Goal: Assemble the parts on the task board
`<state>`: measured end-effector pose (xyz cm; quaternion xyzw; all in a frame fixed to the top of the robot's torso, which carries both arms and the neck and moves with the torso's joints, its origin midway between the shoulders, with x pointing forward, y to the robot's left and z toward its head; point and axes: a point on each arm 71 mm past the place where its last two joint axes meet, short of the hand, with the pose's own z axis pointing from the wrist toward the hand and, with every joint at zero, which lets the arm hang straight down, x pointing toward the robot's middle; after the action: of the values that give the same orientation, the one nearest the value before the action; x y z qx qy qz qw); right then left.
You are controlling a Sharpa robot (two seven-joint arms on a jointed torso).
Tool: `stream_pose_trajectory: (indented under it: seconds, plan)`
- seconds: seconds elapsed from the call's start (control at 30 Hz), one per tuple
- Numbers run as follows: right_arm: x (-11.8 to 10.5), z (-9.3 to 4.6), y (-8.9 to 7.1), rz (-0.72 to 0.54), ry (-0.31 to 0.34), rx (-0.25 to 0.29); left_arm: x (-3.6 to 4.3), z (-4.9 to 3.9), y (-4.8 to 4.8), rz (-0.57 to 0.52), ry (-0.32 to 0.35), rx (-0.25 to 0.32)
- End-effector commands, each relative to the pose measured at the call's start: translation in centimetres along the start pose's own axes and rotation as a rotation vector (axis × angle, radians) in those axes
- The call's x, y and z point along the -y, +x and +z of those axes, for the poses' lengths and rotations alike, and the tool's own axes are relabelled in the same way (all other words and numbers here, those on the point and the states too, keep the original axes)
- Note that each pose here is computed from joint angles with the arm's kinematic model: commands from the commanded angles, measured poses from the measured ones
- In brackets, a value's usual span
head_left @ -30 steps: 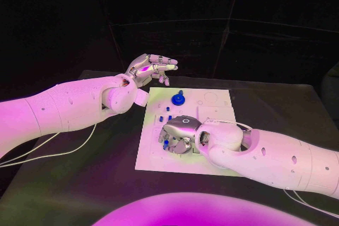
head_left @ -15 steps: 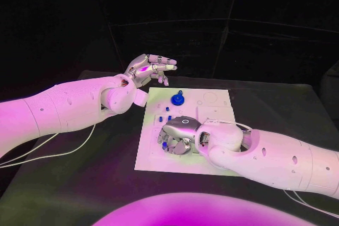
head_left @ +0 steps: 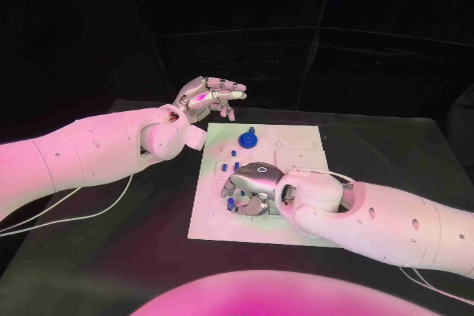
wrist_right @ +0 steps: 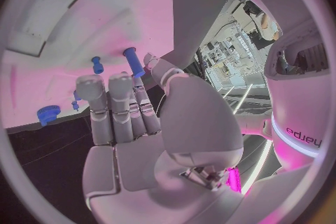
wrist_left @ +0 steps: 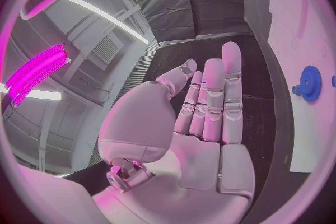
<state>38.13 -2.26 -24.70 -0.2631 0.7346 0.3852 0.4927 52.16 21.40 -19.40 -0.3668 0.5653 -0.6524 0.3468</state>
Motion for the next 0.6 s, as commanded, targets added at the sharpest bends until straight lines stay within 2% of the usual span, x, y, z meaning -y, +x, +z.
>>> stream_pose_trajectory:
  seconds: [0.03, 0.27, 0.4, 0.47, 0.6]
  plan:
    - [0.2, -0.2, -0.7, 0.005, 0.005, 0.093, 0.12, 0.04, 0.07, -0.01, 0.003, -0.009]
    - [0.7, -1.4, -1.3, 0.011, 0.005, 0.164, 0.11, 0.02, -0.01, -0.009, 0.002, -0.008]
    - [1.3, -3.2, -2.0, 0.027, 0.012, 0.217, 0.12, -0.05, -0.12, -0.008, 0.0, -0.006]
    - [2.0, -4.3, -2.6, 0.067, 0.034, 0.237, 0.13, -0.09, -0.18, -0.008, 0.0, -0.005]
    - [4.2, -6.8, -3.7, 0.212, 0.138, 0.249, 0.15, -0.18, -0.3, -0.007, -0.001, -0.002]
